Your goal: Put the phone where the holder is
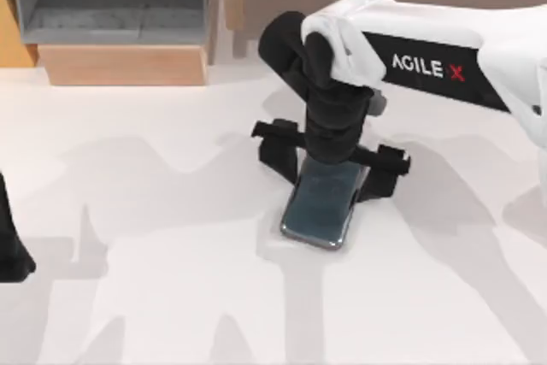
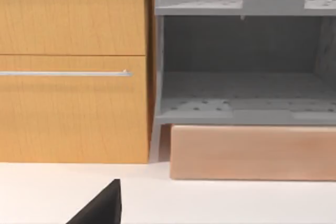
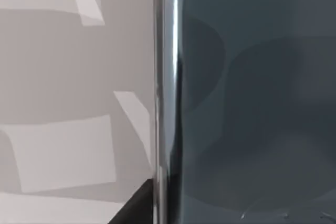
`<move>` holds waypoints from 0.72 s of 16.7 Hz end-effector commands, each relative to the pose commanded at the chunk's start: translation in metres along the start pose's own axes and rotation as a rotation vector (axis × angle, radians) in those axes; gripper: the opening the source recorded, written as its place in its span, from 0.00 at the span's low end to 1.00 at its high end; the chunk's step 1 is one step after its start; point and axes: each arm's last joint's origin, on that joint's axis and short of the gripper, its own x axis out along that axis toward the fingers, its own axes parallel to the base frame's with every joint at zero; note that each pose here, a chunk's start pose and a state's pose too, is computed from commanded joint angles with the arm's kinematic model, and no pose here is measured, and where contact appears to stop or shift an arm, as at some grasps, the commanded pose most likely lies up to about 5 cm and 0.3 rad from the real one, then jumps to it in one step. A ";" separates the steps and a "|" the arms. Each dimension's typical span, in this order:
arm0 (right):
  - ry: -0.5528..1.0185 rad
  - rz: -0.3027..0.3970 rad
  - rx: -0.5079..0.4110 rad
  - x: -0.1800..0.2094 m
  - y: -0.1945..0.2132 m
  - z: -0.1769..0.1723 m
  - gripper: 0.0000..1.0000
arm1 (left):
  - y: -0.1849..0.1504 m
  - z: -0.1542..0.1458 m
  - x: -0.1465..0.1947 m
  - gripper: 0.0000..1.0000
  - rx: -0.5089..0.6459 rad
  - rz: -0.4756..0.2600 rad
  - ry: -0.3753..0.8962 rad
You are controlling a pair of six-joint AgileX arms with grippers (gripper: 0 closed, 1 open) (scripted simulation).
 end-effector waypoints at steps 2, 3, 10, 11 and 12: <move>-0.021 0.006 -0.003 -0.019 -0.002 0.000 0.00 | 0.000 0.000 0.000 1.00 0.000 0.000 0.000; -0.020 0.006 -0.003 -0.022 -0.002 0.000 0.00 | 0.000 0.000 0.000 1.00 0.000 0.000 0.000; -0.020 0.006 -0.003 -0.038 -0.002 0.001 0.00 | 0.000 0.000 0.000 1.00 0.000 0.000 0.000; -0.017 0.002 -0.002 -0.035 -0.002 0.001 0.00 | 0.000 0.000 0.000 1.00 0.000 0.000 0.000; -0.017 0.002 -0.002 -0.035 -0.002 0.001 0.00 | 0.000 0.000 0.000 1.00 0.000 0.000 0.000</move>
